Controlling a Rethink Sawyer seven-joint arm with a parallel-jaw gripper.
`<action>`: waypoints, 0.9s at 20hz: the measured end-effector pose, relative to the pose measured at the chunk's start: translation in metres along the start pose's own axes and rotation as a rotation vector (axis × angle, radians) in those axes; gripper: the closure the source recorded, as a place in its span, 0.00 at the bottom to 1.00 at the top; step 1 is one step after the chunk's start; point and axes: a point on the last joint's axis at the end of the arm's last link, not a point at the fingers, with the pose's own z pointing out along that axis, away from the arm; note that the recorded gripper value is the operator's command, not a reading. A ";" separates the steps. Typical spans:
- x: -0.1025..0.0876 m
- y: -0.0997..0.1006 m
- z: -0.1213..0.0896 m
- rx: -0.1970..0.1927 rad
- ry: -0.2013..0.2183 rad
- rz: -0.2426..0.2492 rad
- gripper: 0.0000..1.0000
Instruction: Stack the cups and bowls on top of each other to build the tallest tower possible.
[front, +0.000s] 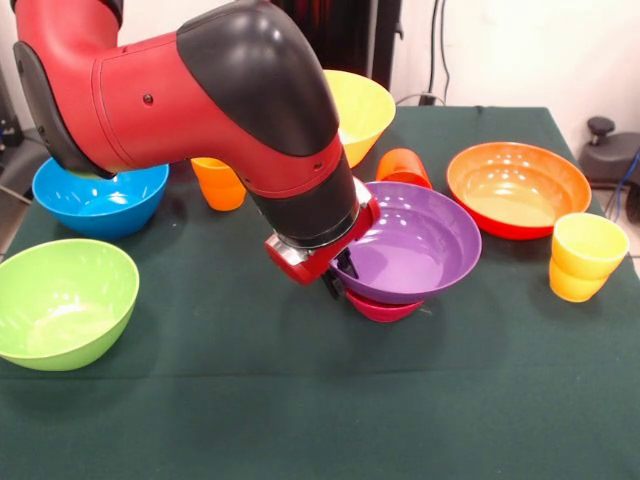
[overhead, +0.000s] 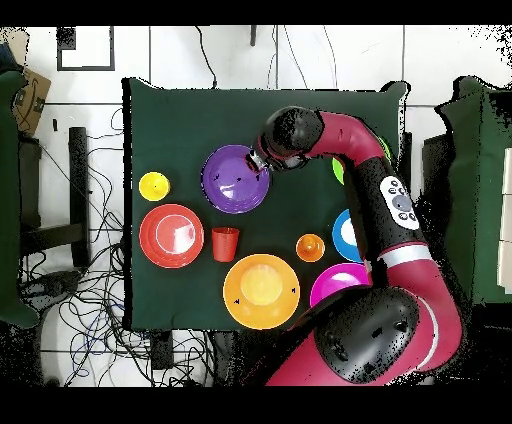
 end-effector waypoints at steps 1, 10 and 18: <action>0.000 0.000 0.000 0.000 0.000 0.000 1.00; 0.002 -0.003 -0.001 -0.014 0.016 0.004 1.00; 0.009 -0.010 0.013 0.002 0.043 -0.025 0.00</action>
